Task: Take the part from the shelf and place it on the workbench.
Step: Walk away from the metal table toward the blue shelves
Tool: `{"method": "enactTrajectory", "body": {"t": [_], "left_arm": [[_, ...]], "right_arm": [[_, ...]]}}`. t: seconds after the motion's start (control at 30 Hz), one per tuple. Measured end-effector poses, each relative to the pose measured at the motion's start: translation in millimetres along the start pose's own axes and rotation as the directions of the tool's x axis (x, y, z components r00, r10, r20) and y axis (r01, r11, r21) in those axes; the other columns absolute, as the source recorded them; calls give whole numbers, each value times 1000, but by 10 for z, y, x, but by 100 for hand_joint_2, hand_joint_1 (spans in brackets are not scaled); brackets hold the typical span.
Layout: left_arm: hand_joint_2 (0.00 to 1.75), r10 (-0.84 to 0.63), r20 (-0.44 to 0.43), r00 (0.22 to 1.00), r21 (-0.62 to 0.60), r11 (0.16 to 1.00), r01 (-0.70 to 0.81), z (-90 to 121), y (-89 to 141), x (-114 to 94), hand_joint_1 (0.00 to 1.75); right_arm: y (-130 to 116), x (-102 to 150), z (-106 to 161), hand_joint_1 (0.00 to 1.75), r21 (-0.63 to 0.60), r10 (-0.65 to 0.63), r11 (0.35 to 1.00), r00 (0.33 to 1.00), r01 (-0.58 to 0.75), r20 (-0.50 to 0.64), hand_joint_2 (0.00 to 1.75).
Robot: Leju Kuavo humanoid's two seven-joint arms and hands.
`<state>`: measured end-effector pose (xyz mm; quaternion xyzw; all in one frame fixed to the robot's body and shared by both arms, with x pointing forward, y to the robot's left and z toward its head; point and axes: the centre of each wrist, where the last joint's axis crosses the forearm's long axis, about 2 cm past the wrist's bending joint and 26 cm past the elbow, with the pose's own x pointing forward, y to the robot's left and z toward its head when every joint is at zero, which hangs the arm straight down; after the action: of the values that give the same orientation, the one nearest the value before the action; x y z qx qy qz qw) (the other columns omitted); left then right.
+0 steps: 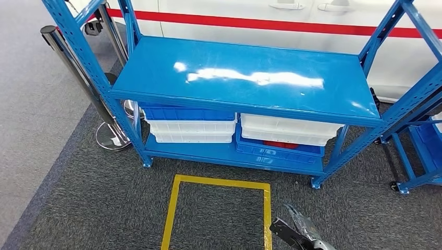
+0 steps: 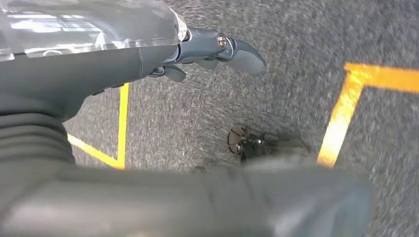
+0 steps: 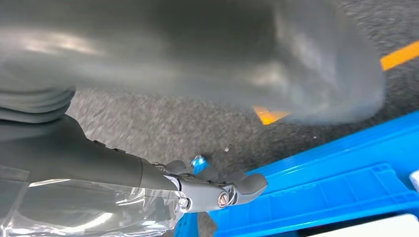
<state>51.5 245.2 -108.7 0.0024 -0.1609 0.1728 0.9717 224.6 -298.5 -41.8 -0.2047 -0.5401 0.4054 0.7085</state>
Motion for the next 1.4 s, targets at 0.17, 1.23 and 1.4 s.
{"method": "enactTrajectory", "body": {"t": [0.17,1.23,1.4], "left_arm": [[87,-65,21,998,-15,998,65,4,-11,-12,0],[175,-278,-103,955,-39,960,276,55,47,-221,0],[175,-284,-100,954,-59,958,279,60,86,-243,0]], "right_arm": [[39,21,14,0,-14,-63,998,998,63,-7,175],[928,-387,977,0,-113,-481,829,596,547,-642,175],[1007,-414,1103,0,-119,-501,796,535,594,-681,175]]}}
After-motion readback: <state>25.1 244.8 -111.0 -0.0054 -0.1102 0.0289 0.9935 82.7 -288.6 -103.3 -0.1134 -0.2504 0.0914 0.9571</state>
